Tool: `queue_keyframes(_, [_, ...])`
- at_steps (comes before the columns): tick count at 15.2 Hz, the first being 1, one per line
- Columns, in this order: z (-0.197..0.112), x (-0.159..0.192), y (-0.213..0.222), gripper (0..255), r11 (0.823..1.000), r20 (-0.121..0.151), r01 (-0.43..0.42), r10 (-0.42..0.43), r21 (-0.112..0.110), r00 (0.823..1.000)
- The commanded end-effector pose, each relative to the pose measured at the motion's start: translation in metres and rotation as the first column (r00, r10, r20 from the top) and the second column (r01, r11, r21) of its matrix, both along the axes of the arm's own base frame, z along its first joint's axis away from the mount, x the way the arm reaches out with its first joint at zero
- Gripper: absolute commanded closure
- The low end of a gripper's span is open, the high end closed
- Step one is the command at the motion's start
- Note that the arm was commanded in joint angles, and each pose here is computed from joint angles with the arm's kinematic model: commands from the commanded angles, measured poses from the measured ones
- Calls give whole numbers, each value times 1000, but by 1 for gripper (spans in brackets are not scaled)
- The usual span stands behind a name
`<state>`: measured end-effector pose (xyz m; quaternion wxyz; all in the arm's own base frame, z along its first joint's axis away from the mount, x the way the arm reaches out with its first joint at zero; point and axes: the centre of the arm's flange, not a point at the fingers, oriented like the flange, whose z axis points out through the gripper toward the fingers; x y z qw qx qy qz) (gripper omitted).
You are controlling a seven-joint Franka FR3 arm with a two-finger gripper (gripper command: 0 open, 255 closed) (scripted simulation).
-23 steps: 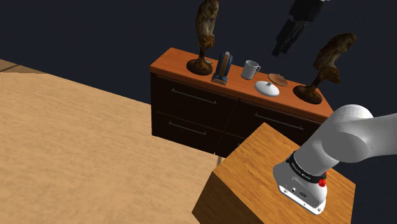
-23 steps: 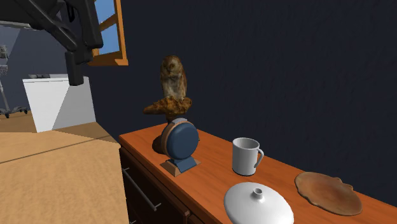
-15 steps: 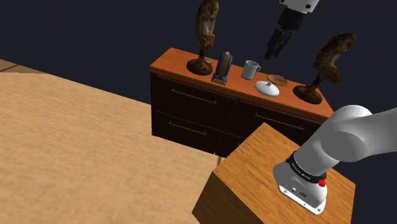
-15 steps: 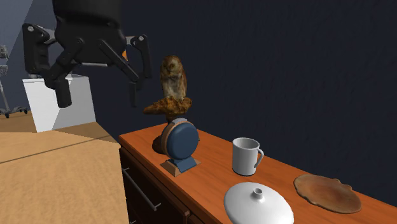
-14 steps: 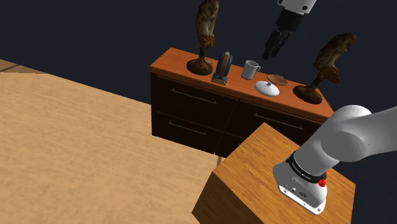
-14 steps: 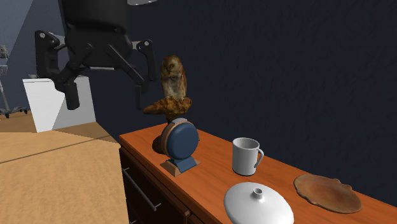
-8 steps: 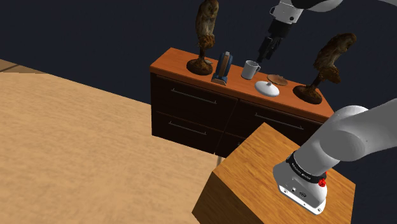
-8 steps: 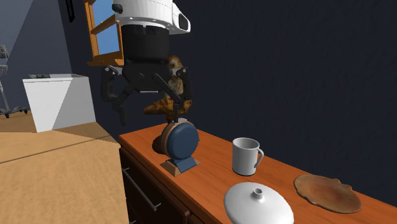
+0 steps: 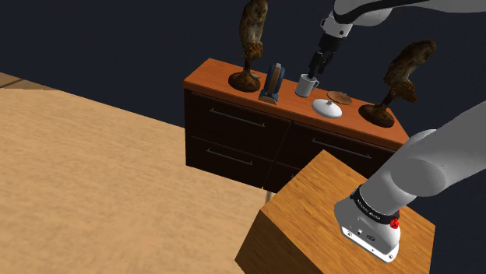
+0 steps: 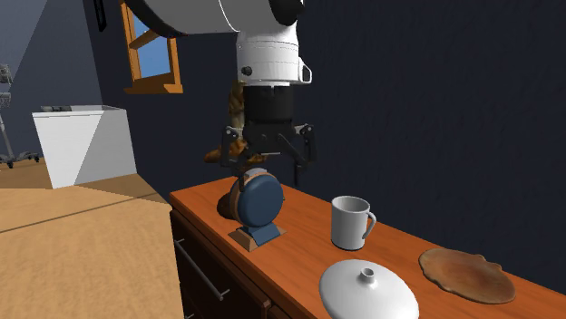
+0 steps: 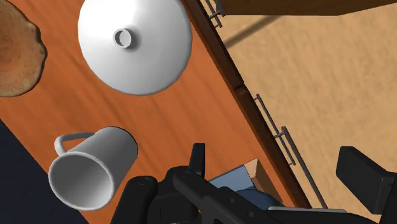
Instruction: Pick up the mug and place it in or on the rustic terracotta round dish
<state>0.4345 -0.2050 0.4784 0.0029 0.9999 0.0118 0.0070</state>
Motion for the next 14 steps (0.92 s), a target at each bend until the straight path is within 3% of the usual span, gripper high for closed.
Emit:
queue_keyframes(1, [-11,10,-19,0,1000,-1,0,0,-9,1000])
queue_keyframes(14, [-84,92,-144,0,998,-12,6,-7,-56,1000])
